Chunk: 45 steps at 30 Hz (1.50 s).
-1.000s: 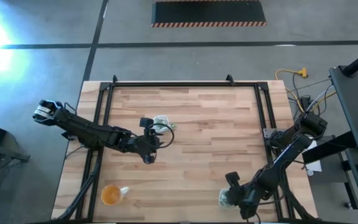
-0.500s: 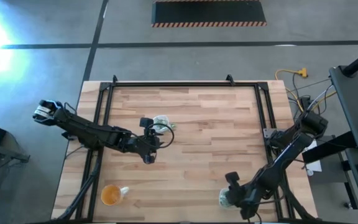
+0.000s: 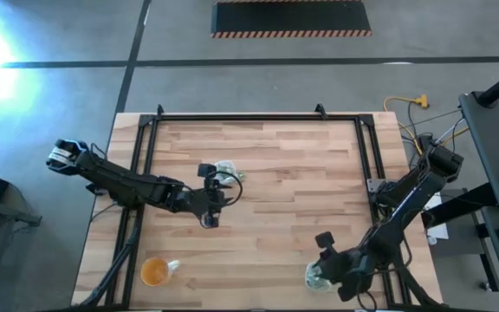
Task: Pick and place Stevia / Truvia into bins
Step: Put the stevia packet into the top transparent container
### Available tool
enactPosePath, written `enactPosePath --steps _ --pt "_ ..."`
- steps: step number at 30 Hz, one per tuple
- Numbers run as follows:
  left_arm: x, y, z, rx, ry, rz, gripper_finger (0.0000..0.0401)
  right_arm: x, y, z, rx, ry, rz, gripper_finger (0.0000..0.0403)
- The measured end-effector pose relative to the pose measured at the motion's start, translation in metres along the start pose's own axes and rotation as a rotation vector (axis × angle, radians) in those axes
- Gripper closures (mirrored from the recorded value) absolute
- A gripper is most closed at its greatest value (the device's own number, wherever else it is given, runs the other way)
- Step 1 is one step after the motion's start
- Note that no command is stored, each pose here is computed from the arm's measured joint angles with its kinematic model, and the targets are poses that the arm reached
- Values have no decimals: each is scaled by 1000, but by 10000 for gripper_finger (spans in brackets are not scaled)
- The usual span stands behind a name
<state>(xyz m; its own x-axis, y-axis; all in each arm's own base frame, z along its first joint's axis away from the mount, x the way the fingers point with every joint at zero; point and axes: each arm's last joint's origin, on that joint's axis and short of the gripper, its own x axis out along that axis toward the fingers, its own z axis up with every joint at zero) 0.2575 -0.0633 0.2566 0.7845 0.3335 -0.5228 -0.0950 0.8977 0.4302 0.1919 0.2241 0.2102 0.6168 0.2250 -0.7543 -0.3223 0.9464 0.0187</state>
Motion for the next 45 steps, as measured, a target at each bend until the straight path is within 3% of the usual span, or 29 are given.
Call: enactPosePath --steps 5,12,20,27,34,45 --pt "15 -3 4 65 -56 24 260 -4 -5 4 -92 -78 -149 313" --pt "54 19 12 101 62 59 260 -10 -8 7 -108 -106 -169 325" --pt "100 75 20 29 302 -22 260 -10 -6 6 -104 -100 -144 331" --pt "140 101 17 -54 422 -184 260 -10 -6 6 -99 -97 -140 323" --pt "169 110 4 -70 582 -234 260 -9 -6 5 -83 -93 -139 319" --pt "192 105 -14 -90 666 -298 260 -9 -6 5 -84 -91 -139 334"
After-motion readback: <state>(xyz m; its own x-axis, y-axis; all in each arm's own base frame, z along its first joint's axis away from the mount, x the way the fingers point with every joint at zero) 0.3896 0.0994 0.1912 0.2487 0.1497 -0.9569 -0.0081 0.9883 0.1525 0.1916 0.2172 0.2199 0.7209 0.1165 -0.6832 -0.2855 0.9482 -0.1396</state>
